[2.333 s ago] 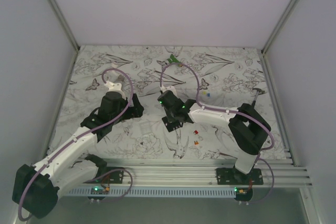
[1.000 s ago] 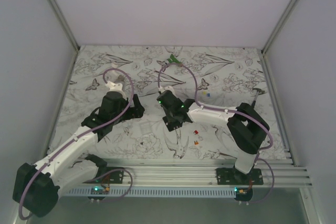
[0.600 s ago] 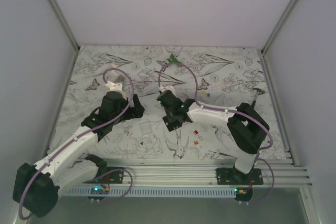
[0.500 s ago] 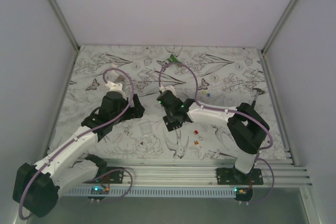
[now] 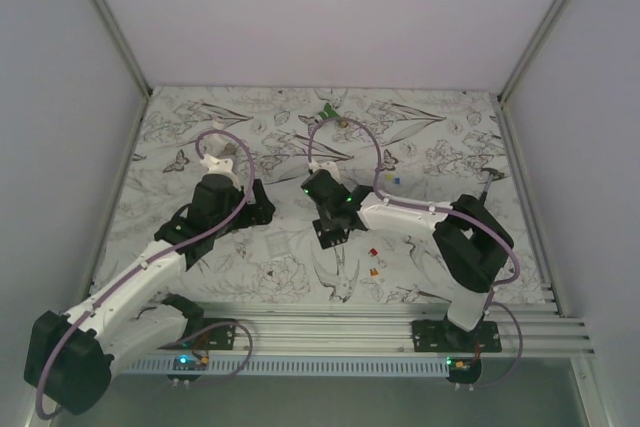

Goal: Snap on the fuse box
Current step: Install the fuse at the fuse box base.

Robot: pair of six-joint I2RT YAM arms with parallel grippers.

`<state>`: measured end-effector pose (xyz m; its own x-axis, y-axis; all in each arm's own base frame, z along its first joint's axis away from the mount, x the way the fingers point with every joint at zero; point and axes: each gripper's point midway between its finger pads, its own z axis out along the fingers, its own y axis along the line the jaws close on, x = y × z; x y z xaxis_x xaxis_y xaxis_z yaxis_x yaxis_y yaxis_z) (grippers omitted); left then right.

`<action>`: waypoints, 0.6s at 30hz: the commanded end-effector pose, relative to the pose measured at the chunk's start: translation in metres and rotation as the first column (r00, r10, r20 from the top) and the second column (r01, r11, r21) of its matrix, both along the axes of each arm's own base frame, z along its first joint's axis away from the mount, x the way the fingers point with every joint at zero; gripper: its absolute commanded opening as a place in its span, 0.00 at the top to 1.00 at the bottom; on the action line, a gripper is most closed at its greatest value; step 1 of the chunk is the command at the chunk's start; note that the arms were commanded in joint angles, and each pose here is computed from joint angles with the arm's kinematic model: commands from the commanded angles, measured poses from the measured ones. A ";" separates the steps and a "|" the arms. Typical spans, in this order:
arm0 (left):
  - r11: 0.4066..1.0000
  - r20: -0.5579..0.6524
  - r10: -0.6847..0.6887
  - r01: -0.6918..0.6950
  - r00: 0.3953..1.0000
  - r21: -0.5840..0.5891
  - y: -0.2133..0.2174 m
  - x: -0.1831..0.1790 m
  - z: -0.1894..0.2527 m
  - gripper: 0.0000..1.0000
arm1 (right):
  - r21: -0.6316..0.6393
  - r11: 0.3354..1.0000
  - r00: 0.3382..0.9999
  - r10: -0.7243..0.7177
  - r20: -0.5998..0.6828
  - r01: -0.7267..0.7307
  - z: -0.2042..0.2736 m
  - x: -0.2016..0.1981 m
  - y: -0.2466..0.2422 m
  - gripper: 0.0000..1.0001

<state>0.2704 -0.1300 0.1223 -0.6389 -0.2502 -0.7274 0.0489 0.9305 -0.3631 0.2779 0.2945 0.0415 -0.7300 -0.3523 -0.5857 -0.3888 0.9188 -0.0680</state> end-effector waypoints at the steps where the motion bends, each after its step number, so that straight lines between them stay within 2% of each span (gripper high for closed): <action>1: 1.000 -0.012 0.004 -0.004 1.000 -0.008 0.002 -0.004 -0.001 0.00 | -0.052 0.995 0.992 -0.092 -0.083 0.088 -0.023 -0.004 -0.022 1.00; 11: 1.000 -0.004 0.010 -0.010 1.000 -0.011 0.004 -0.005 0.000 0.00 | -0.158 0.977 0.964 -0.176 -0.199 0.146 -0.067 -0.019 -0.057 1.00; 18: 1.000 -0.002 0.012 -0.012 1.000 -0.011 0.004 -0.005 0.001 0.00 | -0.168 0.965 0.931 -0.244 -0.271 0.204 -0.082 -0.023 -0.080 1.00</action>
